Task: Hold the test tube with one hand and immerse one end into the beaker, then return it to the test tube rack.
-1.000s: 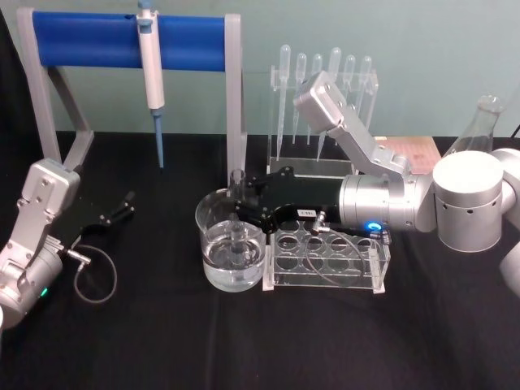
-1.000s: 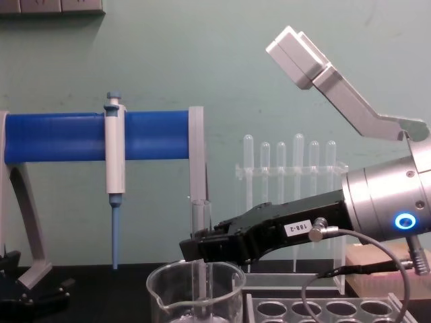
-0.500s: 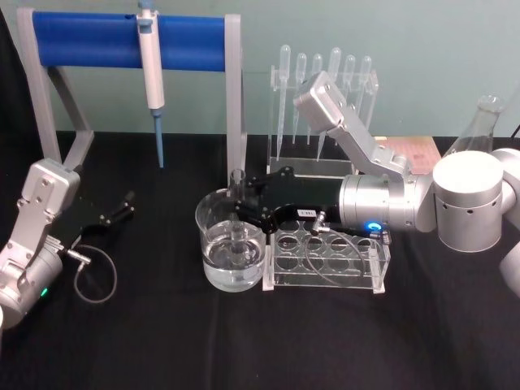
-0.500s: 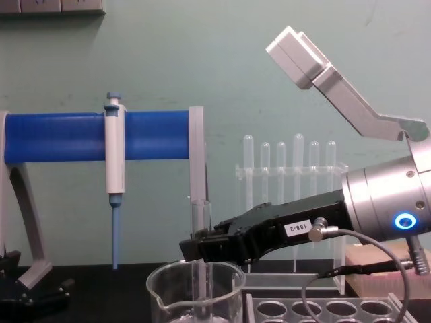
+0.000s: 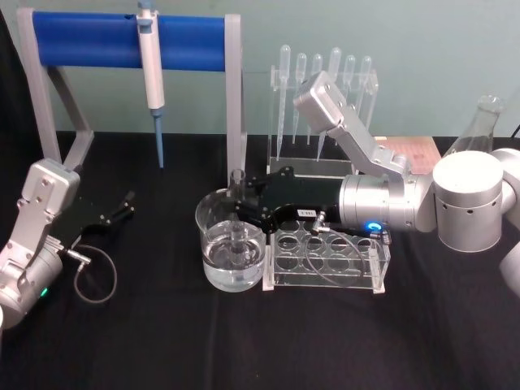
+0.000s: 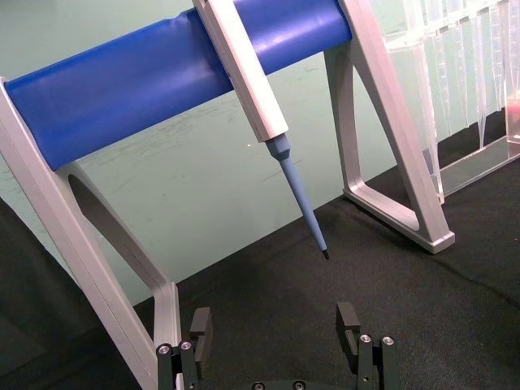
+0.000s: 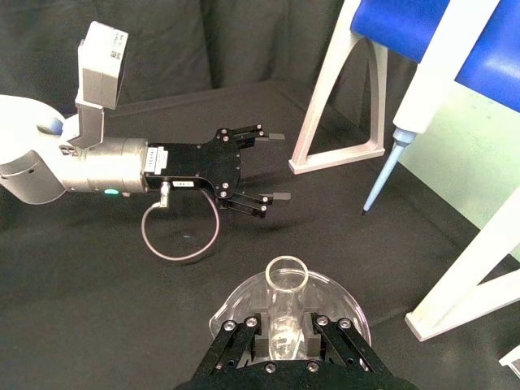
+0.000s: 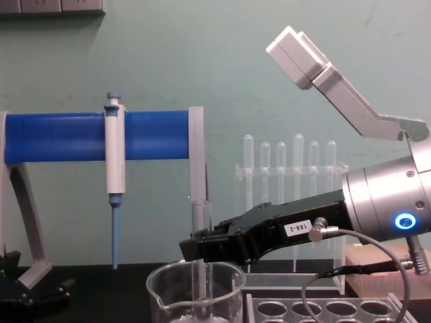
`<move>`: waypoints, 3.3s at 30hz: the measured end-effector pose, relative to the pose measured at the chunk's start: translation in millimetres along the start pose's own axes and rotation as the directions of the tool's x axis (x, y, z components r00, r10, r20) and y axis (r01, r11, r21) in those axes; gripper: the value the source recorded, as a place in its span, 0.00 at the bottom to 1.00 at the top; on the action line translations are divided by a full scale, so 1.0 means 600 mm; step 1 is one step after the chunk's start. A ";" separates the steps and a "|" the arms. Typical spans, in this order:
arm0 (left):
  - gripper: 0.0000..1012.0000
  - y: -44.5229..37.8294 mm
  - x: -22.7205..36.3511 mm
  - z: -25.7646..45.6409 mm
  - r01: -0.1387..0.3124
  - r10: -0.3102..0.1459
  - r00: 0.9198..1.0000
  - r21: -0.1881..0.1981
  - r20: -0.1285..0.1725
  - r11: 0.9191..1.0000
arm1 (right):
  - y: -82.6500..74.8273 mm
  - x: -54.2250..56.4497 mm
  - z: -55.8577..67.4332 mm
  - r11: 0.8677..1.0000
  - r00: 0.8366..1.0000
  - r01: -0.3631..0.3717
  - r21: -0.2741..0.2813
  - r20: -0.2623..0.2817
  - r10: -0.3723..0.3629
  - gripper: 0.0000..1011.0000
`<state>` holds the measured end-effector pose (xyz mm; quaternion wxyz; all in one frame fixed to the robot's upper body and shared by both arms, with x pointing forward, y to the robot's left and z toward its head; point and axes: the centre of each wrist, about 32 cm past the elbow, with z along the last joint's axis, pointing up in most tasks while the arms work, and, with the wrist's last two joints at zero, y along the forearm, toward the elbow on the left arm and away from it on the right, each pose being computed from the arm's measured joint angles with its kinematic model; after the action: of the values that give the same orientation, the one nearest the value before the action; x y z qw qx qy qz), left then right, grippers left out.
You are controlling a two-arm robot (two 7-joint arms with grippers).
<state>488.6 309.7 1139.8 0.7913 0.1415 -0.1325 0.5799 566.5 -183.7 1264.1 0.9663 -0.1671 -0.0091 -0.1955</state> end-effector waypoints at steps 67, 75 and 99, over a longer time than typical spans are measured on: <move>0.99 0.000 0.0000 0.000 0.000 0.000 1.000 0.000 0.000 1.000 | -0.231 -0.030 0.077 0.993 0.996 0.064 0.100 0.062 -0.071 0.22; 0.99 0.000 0.0000 0.000 0.000 0.000 1.000 0.000 0.000 1.000 | -0.233 -0.028 0.042 0.994 0.995 0.091 0.069 0.046 -0.094 0.22; 0.99 0.000 0.0000 0.000 0.000 0.000 1.000 0.000 0.000 1.000 | -0.193 -0.011 -0.009 0.992 0.992 0.123 0.040 0.013 -0.124 0.22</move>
<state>488.6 309.7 1139.8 0.7913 0.1415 -0.1325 0.5799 516.2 -283.3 1295.4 0.9554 -0.1486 -0.0308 -0.2535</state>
